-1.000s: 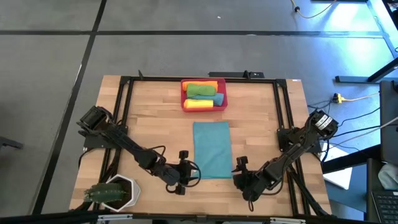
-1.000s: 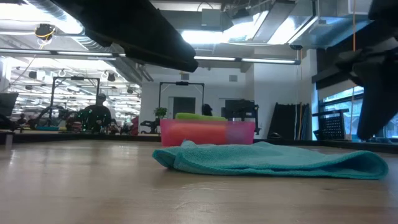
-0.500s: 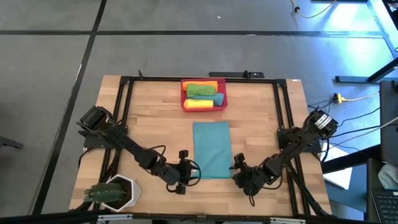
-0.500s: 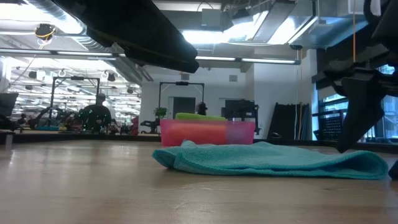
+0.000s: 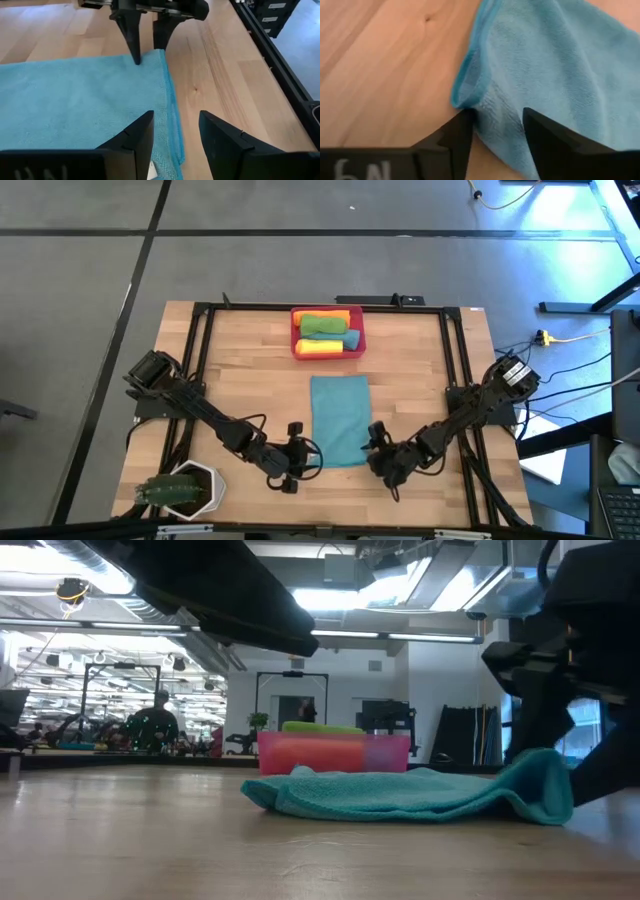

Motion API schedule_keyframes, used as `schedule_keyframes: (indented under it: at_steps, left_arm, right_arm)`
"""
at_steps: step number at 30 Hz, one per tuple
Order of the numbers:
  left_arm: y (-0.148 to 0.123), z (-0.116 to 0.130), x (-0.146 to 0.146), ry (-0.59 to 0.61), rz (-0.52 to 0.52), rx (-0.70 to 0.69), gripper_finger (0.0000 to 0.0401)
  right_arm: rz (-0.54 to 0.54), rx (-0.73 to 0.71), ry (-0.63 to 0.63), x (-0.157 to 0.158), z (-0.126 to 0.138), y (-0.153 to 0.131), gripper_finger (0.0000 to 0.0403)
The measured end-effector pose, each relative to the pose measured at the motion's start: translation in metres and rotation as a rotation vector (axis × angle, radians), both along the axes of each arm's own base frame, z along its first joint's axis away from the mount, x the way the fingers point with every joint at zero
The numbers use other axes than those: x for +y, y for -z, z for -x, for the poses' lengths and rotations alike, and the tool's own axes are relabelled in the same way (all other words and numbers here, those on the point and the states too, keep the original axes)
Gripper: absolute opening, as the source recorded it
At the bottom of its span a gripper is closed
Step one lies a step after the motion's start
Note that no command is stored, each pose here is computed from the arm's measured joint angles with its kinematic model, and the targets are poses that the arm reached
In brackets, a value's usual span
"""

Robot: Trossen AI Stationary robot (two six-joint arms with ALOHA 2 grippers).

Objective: Roll microfiber towels into tight, uniform cylinder then place into a basket
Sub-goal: Roll the blue microfiber cloth

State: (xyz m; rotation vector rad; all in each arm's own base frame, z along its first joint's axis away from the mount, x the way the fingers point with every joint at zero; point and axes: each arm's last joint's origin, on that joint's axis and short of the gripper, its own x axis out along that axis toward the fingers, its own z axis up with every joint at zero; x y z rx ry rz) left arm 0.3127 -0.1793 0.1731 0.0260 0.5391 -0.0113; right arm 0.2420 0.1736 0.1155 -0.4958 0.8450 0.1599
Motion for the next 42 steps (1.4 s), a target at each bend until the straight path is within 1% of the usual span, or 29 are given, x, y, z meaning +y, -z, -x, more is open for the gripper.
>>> schedule_keyframes:
  at_steps: [9, 11, 15, 20, 23, 26, 31, 33, 38, 42]
  left_arm:
    - [0.001, 0.0, -0.001, 0.031, 0.012, 0.015, 0.0148]
    - [0.002, 0.001, -0.001, 0.057, 0.013, 0.036, 0.0148]
    - [0.007, 0.003, -0.002, 0.094, -0.034, 0.074, 0.0148]
    - [0.01, 0.002, -0.001, 0.081, -0.021, 0.087, 0.0154]
    - [0.011, 0.003, -0.001, 0.097, -0.064, 0.089, 0.0166]
    - [0.011, 0.004, -0.004, 0.11, -0.075, 0.089, 0.0184]
    - [0.025, 0.004, -0.006, 0.111, -0.103, 0.127, 0.0216]
    - [0.03, 0.004, -0.006, 0.1, -0.135, 0.138, 0.0227]
    - [0.044, 0.003, -0.007, 0.094, -0.177, 0.159, 0.0246]
    - [0.06, 0.002, -0.011, 0.102, -0.195, 0.183, 0.0248]
  right_arm:
    - [-0.033, 0.008, -0.006, 0.005, 0.003, 0.0, 0.0075]
    - [-0.069, 0.007, 0.027, 0.006, 0.004, 0.0, 0.0053]
    - [-0.167, -0.004, 0.137, 0.006, 0.004, -0.002, 0.0011]
    - [-0.252, -0.024, 0.239, 0.003, 0.002, -0.006, 0.0009]
    - [-0.293, -0.054, 0.277, 0.0, 0.001, -0.015, 0.0005]
    - [-0.325, -0.095, 0.305, -0.004, 0.001, -0.027, 0.0005]
    - [-0.375, -0.159, 0.331, -0.013, -0.002, -0.047, 0.0004]
    - [-0.389, -0.175, 0.344, -0.017, -0.003, -0.052, 0.0004]
    - [-0.405, -0.182, 0.394, -0.026, -0.007, -0.054, 0.0003]
    - [-0.416, -0.173, 0.432, -0.032, -0.009, -0.053, 0.0003]
